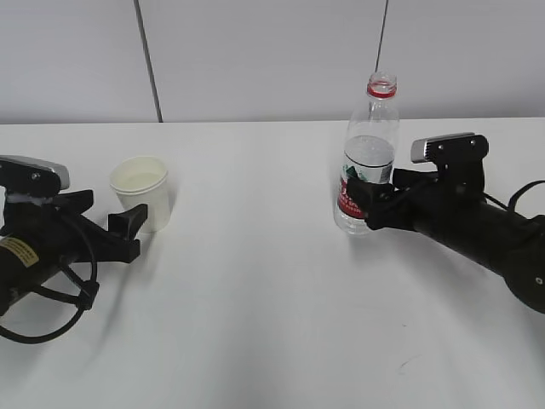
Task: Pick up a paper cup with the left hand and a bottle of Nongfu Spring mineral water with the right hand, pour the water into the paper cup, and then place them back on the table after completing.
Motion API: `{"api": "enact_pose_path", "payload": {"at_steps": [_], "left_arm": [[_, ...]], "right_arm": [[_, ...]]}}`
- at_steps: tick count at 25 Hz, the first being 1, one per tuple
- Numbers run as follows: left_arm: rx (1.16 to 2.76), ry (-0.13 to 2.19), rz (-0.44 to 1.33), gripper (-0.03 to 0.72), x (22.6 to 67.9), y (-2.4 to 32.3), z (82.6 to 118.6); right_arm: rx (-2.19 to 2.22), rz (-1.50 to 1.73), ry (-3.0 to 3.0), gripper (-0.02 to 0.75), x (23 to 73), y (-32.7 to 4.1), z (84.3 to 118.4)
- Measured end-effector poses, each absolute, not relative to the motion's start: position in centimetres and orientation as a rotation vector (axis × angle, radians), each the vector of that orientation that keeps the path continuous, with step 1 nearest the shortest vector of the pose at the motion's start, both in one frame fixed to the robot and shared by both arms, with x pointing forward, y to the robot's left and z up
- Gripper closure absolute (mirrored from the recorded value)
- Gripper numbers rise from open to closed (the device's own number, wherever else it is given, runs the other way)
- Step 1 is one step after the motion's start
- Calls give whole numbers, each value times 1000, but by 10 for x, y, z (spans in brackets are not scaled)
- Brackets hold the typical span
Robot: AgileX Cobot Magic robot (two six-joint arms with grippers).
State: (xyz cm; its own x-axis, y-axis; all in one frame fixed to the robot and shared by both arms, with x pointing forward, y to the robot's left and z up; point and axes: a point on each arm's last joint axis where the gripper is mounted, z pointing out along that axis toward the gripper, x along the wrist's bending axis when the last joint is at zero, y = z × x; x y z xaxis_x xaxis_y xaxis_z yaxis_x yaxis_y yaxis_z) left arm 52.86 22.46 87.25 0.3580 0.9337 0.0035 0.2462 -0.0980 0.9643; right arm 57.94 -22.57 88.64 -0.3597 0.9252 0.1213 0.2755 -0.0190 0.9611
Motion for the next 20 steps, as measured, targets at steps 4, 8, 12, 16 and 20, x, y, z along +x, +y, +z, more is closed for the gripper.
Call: {"api": "enact_pose_path", "payload": {"at_steps": [4, 8, 12, 16, 20], "left_arm": [[1580, 1082, 839, 139, 527, 225, 877], [1577, 1079, 842, 139, 523, 226, 881], [1567, 1056, 854, 139, 521, 226, 894], [1599, 1046, 847, 139, 518, 226, 904], [1624, 1069, 840, 139, 514, 227, 915]], "right_arm": [[1268, 1403, 1660, 87, 569, -228, 893], [1284, 1368, 1684, 91, 557, -231, 900], [1308, 1282, 1740, 97, 547, -234, 910], [1335, 1194, 1781, 108, 539, -238, 926], [1333, 1155, 1780, 123, 532, -242, 946]]}}
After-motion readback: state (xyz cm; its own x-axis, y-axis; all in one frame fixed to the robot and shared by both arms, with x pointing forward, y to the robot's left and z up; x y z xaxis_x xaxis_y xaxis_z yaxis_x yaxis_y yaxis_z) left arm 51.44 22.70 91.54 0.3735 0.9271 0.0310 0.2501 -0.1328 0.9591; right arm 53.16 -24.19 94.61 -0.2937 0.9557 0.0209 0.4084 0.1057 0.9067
